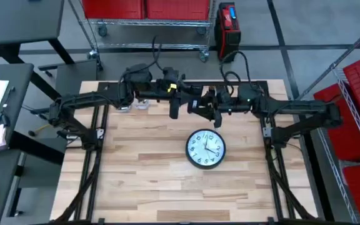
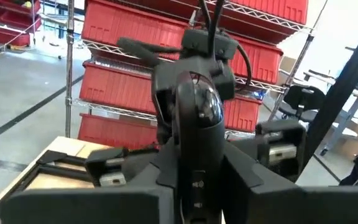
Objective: Insert battery
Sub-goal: Remove the remote’s battery cover
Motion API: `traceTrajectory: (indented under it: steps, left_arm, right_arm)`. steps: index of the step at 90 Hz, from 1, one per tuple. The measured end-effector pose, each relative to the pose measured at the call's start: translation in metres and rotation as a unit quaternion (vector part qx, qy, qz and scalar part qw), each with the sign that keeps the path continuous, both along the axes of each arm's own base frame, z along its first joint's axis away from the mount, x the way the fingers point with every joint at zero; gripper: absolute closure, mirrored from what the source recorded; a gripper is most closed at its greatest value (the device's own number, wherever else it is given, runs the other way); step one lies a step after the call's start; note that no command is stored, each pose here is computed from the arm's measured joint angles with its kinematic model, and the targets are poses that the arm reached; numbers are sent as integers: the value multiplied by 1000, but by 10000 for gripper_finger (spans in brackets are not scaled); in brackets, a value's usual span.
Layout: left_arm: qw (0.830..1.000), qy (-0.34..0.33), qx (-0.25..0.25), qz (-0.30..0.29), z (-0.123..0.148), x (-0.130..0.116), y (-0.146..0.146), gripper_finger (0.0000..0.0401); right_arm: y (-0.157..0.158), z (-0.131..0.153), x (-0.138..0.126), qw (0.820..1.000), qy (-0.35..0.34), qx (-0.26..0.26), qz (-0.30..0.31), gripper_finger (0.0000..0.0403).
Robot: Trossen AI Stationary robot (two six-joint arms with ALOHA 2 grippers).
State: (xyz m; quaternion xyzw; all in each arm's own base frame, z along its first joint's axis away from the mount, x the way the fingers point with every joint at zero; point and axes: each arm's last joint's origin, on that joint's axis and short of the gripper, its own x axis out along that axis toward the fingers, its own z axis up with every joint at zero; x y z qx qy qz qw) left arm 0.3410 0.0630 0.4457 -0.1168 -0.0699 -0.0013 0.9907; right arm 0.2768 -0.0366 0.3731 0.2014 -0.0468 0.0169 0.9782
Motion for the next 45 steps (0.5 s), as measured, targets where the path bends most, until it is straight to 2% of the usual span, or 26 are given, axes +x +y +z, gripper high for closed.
traceTrajectory:
  steps: [7, 12, 17, 27, 45]
  left_arm:
    - [1000, -2, -3, -1, 0, 0, 0, 359]
    - [1000, -4, -4, -1, 1, 0, 0, 359]
    - [1000, -6, -5, -1, 1, 0, 0, 359]
    - [1000, -20, -17, -4, 4, -1, 0, 359]
    - [999, -30, -26, -1, 6, -2, 6, 359]
  right_arm:
    - [-1, 1, 0, 1000, -1, 0, -3, 192]
    - [-1, -1, 0, 1000, 7, -1, -3, 212]
    - [-1, -3, 0, 1000, 15, -8, -3, 249]
    - [-1, -3, 1, 1000, 13, -25, -5, 347]
    - [3, -5, 1, 999, 29, -27, -1, 344]
